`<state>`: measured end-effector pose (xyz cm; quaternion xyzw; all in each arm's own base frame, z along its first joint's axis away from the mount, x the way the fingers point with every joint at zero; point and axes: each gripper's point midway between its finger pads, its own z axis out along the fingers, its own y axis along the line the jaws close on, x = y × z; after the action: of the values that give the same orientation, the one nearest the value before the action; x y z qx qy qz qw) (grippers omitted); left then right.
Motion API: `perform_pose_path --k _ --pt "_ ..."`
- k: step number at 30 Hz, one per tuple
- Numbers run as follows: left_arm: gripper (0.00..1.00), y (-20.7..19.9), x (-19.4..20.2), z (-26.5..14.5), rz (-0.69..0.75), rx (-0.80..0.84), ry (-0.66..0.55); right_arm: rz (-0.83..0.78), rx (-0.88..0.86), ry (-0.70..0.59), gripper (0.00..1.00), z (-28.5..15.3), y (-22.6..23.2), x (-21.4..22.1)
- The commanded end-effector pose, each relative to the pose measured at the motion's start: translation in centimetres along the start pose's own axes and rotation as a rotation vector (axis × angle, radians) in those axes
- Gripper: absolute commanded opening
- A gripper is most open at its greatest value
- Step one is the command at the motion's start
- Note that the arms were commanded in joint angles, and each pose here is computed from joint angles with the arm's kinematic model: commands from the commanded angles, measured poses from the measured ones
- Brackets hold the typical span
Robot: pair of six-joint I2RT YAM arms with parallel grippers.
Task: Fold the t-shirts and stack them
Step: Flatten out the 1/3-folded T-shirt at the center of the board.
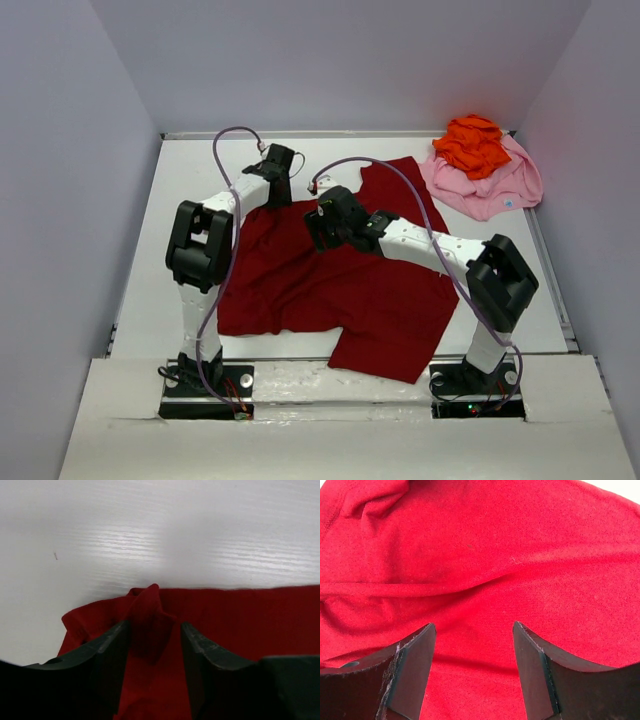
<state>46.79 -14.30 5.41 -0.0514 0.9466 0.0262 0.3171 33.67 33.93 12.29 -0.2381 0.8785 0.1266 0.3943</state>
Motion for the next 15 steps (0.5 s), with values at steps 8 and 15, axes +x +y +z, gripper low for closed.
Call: perform_pose_path --k 8,15 --pt "0.61 3.8 -5.1 -4.4 -0.083 -0.109 -0.185 0.012 -0.009 -0.031 0.69 0.1 0.1 -1.1" --pt "0.61 5.4 -5.8 -1.8 -0.137 -0.130 -0.192 0.009 -0.008 -0.025 0.69 0.3 0.1 -0.9"
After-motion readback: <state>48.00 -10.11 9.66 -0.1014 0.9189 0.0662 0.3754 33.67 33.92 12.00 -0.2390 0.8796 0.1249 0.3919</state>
